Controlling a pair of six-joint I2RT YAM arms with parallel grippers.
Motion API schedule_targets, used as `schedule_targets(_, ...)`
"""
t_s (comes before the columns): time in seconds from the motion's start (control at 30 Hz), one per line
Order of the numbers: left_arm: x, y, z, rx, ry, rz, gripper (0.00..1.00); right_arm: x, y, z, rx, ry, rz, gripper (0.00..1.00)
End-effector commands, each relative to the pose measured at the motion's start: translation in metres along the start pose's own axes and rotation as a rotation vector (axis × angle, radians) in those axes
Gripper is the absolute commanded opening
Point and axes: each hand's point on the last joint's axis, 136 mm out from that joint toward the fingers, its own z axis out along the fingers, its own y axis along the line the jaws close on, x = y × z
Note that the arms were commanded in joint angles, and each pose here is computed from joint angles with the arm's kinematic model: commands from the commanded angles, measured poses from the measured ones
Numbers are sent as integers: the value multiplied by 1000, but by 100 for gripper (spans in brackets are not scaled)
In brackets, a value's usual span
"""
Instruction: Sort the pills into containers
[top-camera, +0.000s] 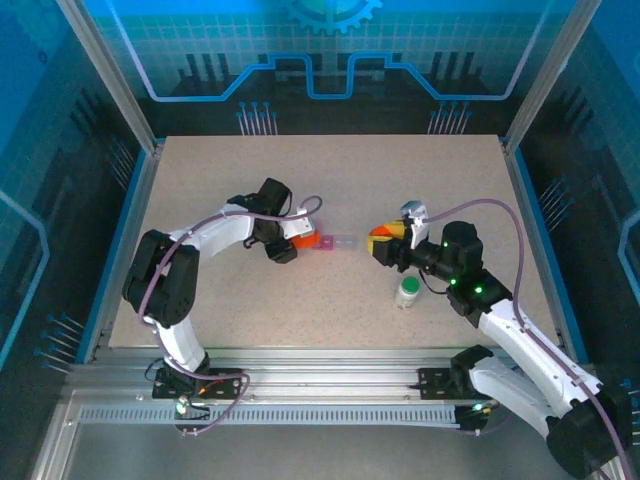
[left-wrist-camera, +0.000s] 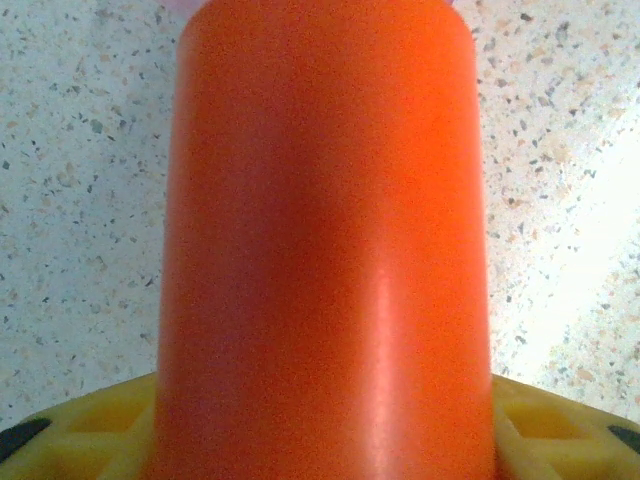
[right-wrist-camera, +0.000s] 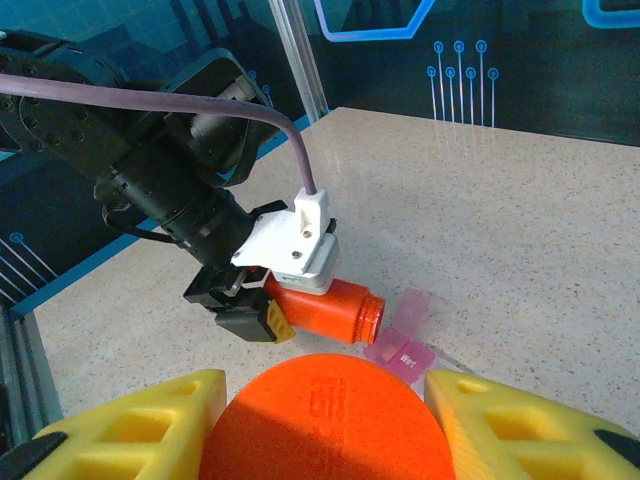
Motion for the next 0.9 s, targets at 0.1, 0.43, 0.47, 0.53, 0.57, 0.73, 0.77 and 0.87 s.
schedule_targets(0.1, 6, -3, -3, 25, 91, 64, 13, -7, 9, -1, -38, -32, -10, 24)
schedule_targets(0.43, 0, -4, -1, 27, 141, 96, 13, -7, 11, -2, -47, -34, -11, 24)
schedule_targets(0.47, 0, -4, -1, 26, 145, 99, 13, -7, 11, -2, -47, -34, -10, 24)
schedule_targets(0.53, -1, -4, -1, 24, 157, 111, 13, -8, 12, -2, -49, -35, -11, 24)
schedule_targets(0.57, -2, -4, 0, 22, 167, 123, 13, -7, 11, -2, -49, -34, -9, 24)
schedule_targets(0.73, -2, -6, 3, 20, 211, 160, 13, -7, 13, -2, -54, -34, -8, 24)
schedule_targets(0.77, -2, -5, 4, 17, 220, 165, 13, -8, 13, -2, -56, -34, -10, 24)
schedule_targets(0.87, 2, 0, 6, 2, 270, 178, 13, -7, 14, -3, -59, -33, -10, 24)
